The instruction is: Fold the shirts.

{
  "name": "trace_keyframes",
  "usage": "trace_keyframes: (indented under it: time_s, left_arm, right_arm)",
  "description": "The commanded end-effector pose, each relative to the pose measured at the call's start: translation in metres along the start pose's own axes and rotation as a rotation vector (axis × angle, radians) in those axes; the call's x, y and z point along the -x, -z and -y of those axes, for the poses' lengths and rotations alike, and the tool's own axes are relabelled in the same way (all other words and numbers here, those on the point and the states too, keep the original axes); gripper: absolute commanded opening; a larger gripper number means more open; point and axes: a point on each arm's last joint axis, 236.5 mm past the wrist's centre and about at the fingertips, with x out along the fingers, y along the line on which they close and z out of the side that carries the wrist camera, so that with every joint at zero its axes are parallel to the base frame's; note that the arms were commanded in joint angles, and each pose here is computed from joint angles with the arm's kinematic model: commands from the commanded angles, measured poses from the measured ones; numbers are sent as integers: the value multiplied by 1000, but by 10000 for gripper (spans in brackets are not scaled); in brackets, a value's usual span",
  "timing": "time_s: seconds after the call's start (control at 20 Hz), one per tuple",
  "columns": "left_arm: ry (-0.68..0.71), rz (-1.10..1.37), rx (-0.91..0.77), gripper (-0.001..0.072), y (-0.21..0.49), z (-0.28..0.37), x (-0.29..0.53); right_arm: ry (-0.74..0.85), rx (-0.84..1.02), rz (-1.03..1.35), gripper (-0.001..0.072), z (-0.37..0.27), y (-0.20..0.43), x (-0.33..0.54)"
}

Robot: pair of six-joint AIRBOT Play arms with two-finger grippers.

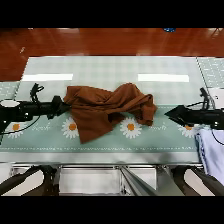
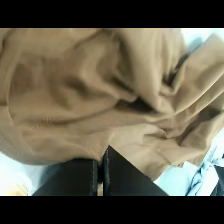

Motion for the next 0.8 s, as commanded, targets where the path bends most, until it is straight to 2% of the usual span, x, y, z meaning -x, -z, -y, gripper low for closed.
trace_keyframes:
  time_s: [0.0,0.35,0.4,0.45,0.5,0.6,0.75]
  left_arm:
    - [-51,-33,-56,20,2,-11,11]
    - [-77,-72,-68,20,13,-20,8]
    - [-77,-71,-68,20,13,-20,8]
    - [-77,-70,-67,21,13,-20,9]
    - [-74,-60,-68,21,8,-19,11]
    - [-37,-19,-91,20,-13,0,30]
    - [115,206,-208,20,-80,86,107]
  right_arm:
    - [-57,-8,-57,408,-25,8,-36]
    - [-72,-8,-141,406,-48,13,-96]
    - [-77,0,-146,362,-54,11,-100]
    - [-89,20,-149,163,-63,7,-101]
    - [-104,54,-139,24,-74,0,-97]
    - [-147,165,-112,22,-109,-25,-69]
    - [-130,368,125,22,-179,-98,31]
